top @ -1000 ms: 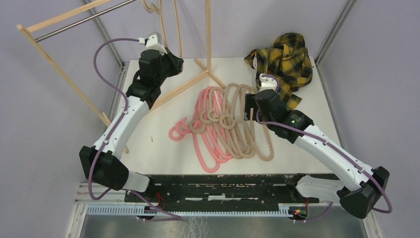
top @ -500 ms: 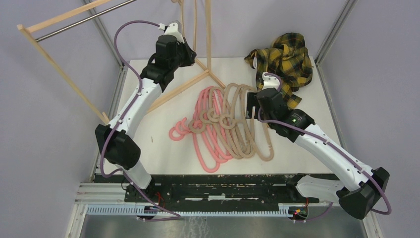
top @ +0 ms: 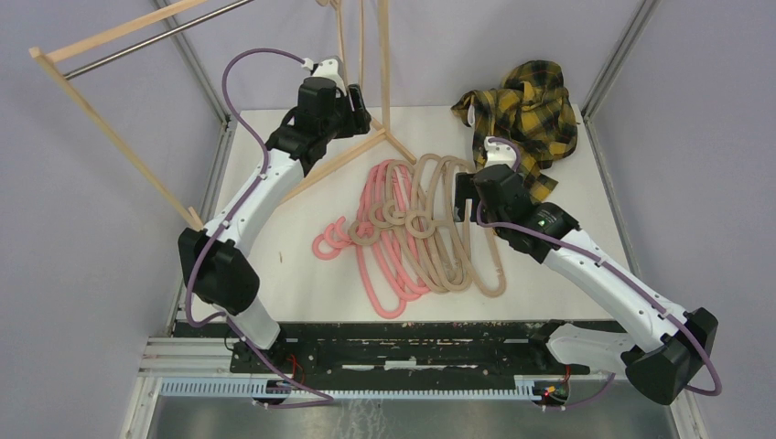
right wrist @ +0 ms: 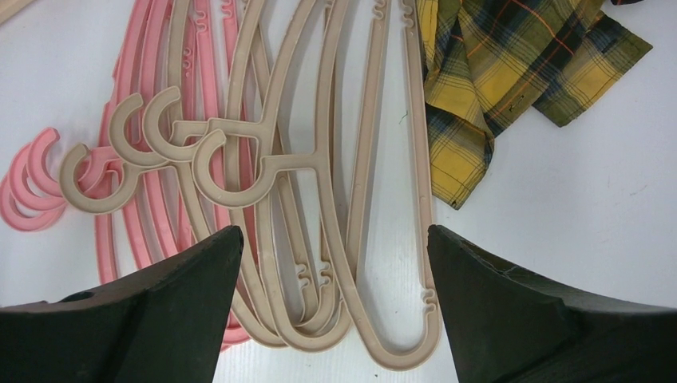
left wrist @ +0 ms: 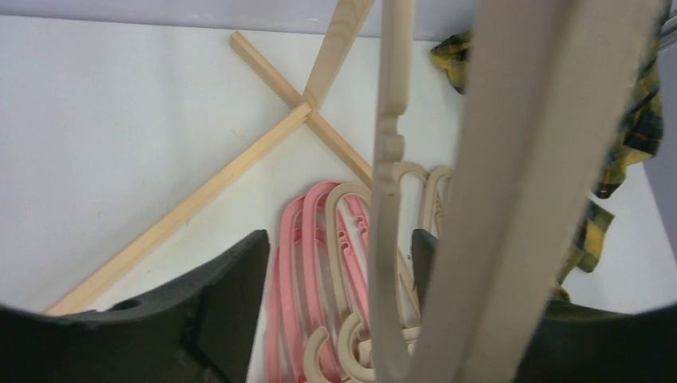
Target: Organize the hangers
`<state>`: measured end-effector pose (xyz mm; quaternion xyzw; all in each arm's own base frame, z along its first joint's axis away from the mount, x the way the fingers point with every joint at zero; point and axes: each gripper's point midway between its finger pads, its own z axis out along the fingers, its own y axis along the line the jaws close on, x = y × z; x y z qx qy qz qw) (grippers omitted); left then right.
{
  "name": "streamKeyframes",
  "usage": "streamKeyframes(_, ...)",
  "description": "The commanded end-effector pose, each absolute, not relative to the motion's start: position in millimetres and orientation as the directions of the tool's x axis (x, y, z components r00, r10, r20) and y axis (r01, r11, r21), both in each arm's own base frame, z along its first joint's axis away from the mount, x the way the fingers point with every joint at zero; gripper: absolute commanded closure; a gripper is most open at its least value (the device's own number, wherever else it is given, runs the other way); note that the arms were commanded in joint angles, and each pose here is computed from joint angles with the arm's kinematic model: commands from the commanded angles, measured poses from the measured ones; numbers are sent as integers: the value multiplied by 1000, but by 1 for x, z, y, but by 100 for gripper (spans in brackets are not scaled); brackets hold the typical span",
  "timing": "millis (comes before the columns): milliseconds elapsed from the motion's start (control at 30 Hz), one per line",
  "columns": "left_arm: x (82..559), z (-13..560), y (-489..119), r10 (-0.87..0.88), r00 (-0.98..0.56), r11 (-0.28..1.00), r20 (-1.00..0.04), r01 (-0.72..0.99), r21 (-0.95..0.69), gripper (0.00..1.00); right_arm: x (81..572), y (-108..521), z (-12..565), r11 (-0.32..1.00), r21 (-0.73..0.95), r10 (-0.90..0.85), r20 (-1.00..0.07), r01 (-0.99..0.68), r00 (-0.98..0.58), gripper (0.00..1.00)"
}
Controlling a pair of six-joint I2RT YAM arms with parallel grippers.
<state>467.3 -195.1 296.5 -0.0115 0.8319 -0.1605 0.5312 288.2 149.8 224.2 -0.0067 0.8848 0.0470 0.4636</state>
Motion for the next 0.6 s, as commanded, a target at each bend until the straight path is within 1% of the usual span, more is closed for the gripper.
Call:
streamKeyframes(0,455,338,-180,-164,-328,959,-931,168,-228,19,291,149,238,994,98,53,-847,-58,-528,5)
streamKeyframes(33,451,343,-179,-164,-318,958,-934,173,-227,15,291,149,236,994,89,43,-844,-60,-535,4)
streamKeyframes(67,449,343,-178,-161,-316,959,-935,175,-225,5,291,150,233,995,82,35,-840,-63,-542,4)
streamKeyframes(100,444,349,-176,-165,-301,957,-939,181,-226,0,292,151,230,995,74,25,-834,-66,-551,3)
streamKeyframes(333,410,353,-163,-157,-266,954,-951,209,-216,1,299,166,195,993,53,-22,-786,-103,-618,3)
streamKeyframes(567,373,337,-146,-154,-268,954,-951,209,-213,1,310,186,145,989,25,-84,-709,-144,-700,5)
